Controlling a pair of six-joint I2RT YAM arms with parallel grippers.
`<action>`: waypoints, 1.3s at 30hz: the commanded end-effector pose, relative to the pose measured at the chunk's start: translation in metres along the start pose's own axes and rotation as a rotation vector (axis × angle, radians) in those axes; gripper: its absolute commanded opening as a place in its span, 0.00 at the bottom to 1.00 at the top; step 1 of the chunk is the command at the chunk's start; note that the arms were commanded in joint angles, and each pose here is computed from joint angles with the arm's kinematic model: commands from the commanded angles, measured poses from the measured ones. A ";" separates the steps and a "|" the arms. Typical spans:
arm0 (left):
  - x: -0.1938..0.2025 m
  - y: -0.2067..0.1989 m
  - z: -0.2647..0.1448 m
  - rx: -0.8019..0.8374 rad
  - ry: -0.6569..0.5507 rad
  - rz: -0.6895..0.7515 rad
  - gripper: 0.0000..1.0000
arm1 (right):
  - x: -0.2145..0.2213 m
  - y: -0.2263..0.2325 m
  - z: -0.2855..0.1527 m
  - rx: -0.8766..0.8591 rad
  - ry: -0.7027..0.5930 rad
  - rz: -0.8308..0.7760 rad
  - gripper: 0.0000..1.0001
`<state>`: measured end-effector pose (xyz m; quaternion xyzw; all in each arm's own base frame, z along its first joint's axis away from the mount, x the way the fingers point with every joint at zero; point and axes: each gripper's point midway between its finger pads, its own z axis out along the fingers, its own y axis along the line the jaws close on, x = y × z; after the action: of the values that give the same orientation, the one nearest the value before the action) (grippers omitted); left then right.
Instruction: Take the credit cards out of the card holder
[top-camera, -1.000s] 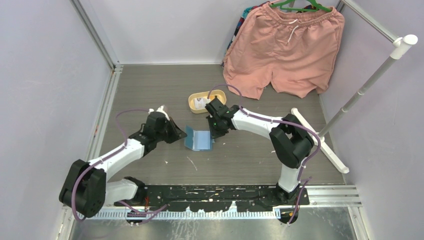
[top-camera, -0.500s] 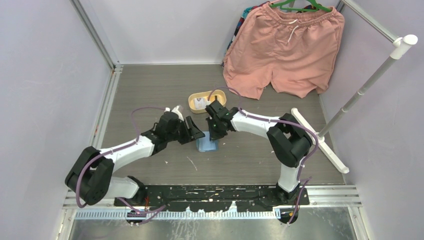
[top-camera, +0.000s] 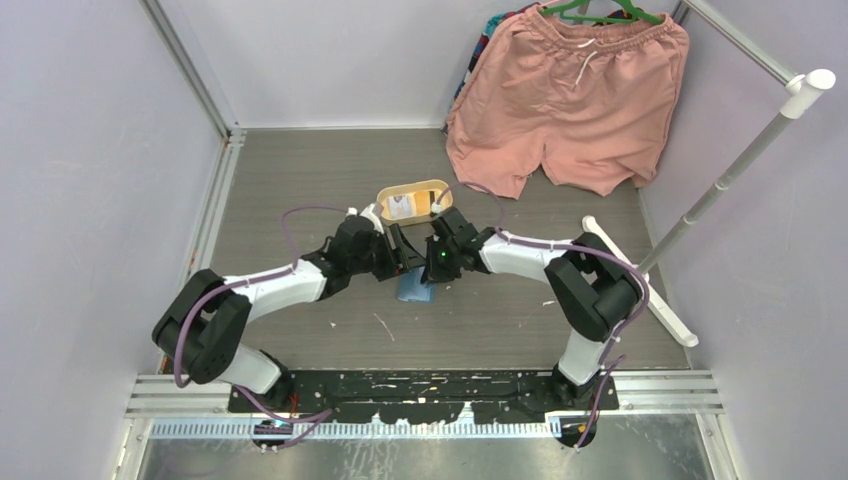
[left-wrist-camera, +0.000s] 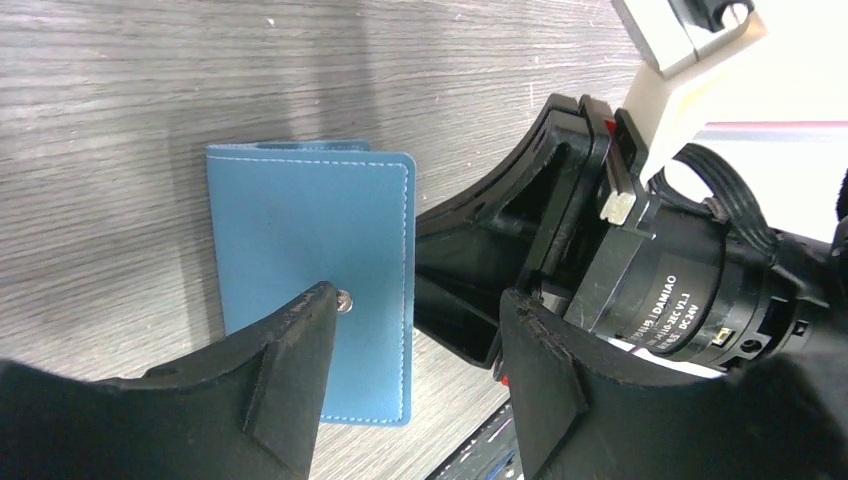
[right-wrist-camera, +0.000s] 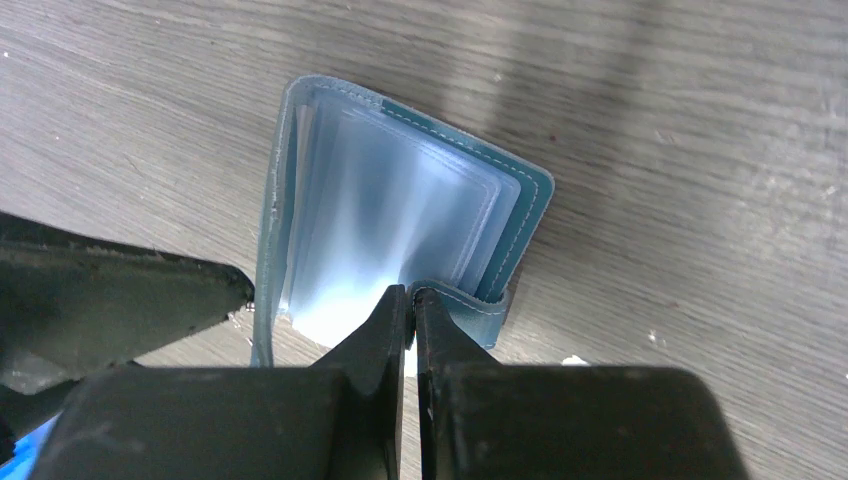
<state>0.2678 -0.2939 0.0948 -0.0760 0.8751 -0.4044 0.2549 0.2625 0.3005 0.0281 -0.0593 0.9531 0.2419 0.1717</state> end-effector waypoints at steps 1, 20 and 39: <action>-0.015 -0.029 0.007 0.083 -0.046 -0.008 0.62 | -0.008 -0.005 -0.012 -0.062 -0.062 0.100 0.01; -0.003 -0.039 0.030 0.064 -0.032 -0.025 0.62 | -0.017 -0.013 -0.033 -0.176 -0.182 0.173 0.01; -0.021 -0.066 0.008 0.158 -0.113 0.014 0.63 | -0.016 -0.012 -0.065 -0.274 -0.241 0.151 0.01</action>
<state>0.2788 -0.3300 0.1286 -0.0825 0.8441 -0.4461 0.2858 0.2542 0.2586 0.0611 0.0318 0.9025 0.3634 0.2290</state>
